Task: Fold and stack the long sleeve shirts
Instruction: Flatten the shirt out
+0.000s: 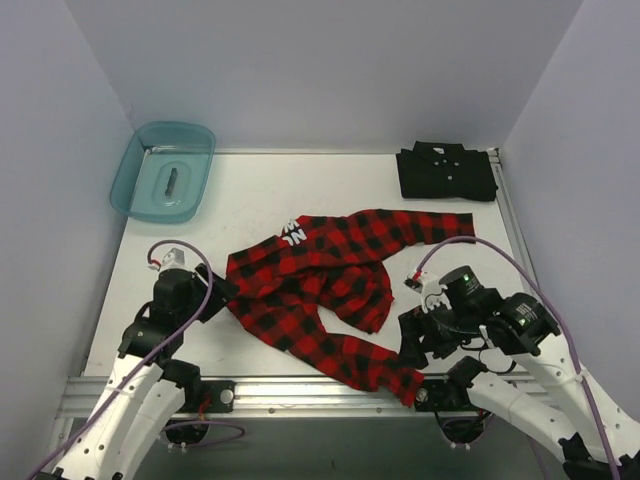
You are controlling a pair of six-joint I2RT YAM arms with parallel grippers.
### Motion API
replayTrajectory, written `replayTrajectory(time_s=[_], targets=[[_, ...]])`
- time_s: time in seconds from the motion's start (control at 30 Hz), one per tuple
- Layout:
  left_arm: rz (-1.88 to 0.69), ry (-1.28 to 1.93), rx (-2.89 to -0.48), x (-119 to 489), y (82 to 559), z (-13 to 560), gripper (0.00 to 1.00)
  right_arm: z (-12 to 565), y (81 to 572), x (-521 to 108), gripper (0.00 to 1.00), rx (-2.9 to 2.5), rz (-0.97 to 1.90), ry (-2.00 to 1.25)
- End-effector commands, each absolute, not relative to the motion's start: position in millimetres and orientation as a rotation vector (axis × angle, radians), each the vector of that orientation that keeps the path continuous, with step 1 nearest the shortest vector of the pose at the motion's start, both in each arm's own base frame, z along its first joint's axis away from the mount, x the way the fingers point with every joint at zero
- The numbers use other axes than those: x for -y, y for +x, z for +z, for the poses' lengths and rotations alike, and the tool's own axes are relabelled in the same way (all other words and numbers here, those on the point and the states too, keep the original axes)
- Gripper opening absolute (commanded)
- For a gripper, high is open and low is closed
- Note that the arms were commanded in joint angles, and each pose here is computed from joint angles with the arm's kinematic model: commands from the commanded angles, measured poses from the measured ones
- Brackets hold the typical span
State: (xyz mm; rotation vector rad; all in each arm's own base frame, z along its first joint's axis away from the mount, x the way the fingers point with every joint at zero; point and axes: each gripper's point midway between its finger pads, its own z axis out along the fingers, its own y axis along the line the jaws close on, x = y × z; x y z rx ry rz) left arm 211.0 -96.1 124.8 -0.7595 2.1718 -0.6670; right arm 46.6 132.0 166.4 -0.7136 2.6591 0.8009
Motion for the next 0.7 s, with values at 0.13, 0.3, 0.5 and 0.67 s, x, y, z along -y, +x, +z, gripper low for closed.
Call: replayTrajectory(time_s=[0.13,0.3,0.5,0.67], targets=[[-0.521,-0.397,-2.117,84,218,186,0.8,178,102,-124,0.72,-2.613,0.511,-0.552],[-0.7,0.1,-2.123,156,241,213,0.84,162,149,-140,0.71,-2.598,0.456,-0.368],[-0.456,0.63,-1.995,246,272,221,0.84,131,190,-164,0.7,-2.579,0.641,-0.062],[-0.4,0.953,-1.935,303,301,198,0.83,101,198,-169,0.7,-2.583,0.799,0.105]])
